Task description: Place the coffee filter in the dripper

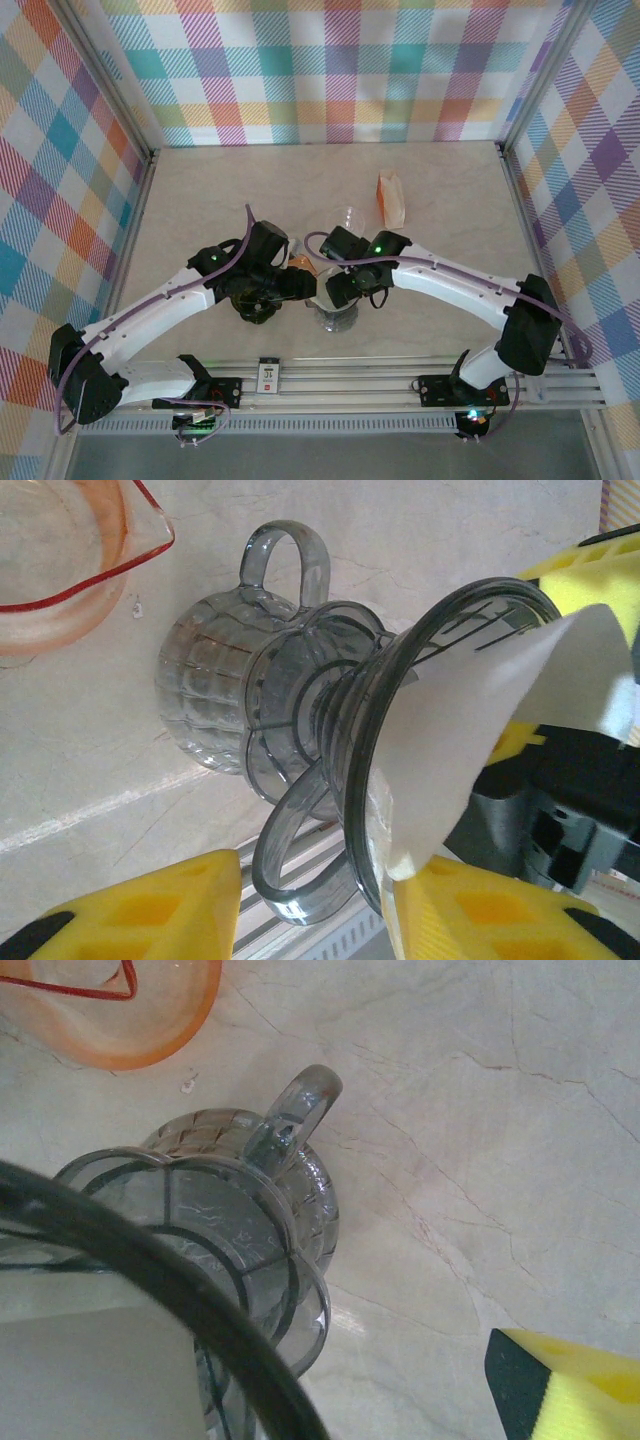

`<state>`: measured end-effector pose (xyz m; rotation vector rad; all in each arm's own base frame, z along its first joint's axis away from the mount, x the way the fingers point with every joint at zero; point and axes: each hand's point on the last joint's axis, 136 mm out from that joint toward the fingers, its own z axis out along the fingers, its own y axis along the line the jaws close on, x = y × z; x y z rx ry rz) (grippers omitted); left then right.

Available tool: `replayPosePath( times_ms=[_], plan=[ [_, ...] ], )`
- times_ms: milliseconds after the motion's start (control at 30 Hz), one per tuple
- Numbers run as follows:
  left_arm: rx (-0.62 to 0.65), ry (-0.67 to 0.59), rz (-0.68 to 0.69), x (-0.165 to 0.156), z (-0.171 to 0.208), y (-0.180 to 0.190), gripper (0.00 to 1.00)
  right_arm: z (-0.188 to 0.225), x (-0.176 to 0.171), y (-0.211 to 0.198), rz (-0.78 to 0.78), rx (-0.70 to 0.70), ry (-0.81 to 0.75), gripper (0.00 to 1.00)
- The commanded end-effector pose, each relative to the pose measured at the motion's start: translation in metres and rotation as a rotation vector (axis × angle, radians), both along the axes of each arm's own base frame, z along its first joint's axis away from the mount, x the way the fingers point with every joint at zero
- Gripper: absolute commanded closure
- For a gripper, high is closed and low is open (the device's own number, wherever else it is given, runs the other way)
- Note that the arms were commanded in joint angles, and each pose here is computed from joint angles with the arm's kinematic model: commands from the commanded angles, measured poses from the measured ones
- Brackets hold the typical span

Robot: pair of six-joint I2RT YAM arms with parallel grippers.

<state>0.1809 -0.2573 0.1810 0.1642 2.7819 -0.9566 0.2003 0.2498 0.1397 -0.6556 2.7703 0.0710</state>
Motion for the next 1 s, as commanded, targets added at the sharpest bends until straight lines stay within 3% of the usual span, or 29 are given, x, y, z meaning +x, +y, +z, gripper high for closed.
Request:
replayPosePath(
  times_ms=[0, 333, 600, 967],
  plan=[
    [-0.002, 0.012, -0.009, -0.003, -0.007, -0.004, 0.55, -0.01, 0.004, 0.001, -0.017, -0.009, -0.002, 0.14],
    [-0.044, -0.027, 0.02, 0.0, 0.007, -0.004, 0.52, -0.024, 0.003, -0.003, -0.031, -0.027, 0.005, 0.14],
    [-0.114, -0.066, 0.037, 0.008, 0.019, -0.013, 0.37, -0.026, 0.004, -0.007, -0.044, -0.041, -0.006, 0.14],
    [0.017, -0.01, 0.062, 0.009, -0.011, -0.002, 0.55, -0.027, 0.003, -0.008, -0.054, -0.04, -0.004, 0.14]
  ],
)
